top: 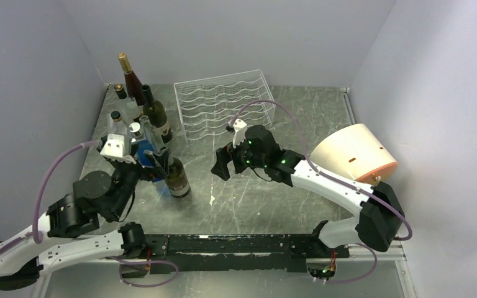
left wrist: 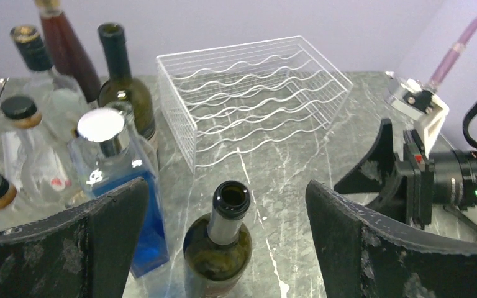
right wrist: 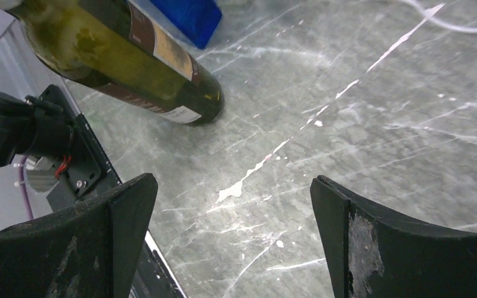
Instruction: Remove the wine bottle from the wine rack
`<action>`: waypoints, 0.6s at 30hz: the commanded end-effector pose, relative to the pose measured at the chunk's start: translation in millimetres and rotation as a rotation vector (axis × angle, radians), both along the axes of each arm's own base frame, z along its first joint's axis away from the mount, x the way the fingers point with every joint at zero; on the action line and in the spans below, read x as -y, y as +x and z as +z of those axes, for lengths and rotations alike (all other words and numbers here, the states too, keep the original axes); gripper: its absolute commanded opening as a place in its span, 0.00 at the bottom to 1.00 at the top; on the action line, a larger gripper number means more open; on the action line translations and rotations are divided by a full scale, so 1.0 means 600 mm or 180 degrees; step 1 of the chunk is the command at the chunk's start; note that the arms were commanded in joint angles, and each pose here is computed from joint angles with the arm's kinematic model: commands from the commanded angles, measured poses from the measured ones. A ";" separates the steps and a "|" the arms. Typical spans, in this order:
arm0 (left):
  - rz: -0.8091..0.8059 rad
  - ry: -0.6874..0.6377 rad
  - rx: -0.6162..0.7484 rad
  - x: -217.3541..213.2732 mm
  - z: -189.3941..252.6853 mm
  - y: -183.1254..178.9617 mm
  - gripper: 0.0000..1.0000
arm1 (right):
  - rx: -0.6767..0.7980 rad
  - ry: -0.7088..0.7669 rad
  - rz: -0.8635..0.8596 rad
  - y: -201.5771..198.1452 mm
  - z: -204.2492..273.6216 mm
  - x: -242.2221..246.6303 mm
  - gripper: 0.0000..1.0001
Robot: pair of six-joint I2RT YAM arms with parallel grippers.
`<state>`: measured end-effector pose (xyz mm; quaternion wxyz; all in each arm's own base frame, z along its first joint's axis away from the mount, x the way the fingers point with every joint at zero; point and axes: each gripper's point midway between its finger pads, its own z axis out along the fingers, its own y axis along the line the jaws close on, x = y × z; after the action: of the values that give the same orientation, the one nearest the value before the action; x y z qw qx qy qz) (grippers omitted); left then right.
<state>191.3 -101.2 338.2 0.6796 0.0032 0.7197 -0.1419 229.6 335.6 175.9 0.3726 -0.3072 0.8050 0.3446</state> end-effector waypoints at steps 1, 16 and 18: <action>-0.0438 0.0243 0.0266 0.034 0.061 -0.006 0.99 | 0.0370 0.0001 -0.0230 0.030 0.051 0.024 1.00; -0.0387 0.0799 0.0843 0.117 0.207 0.134 0.99 | 0.0635 0.0132 -0.1346 0.137 0.160 0.184 1.00; -0.0412 0.0789 0.0770 0.114 0.209 0.176 0.99 | 0.0732 0.0156 -0.1502 0.142 0.183 0.209 1.00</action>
<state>267.7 -169.6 416.0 0.7126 0.1486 0.6837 -0.0505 308.6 238.7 244.6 0.4921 -0.1808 0.8155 0.2451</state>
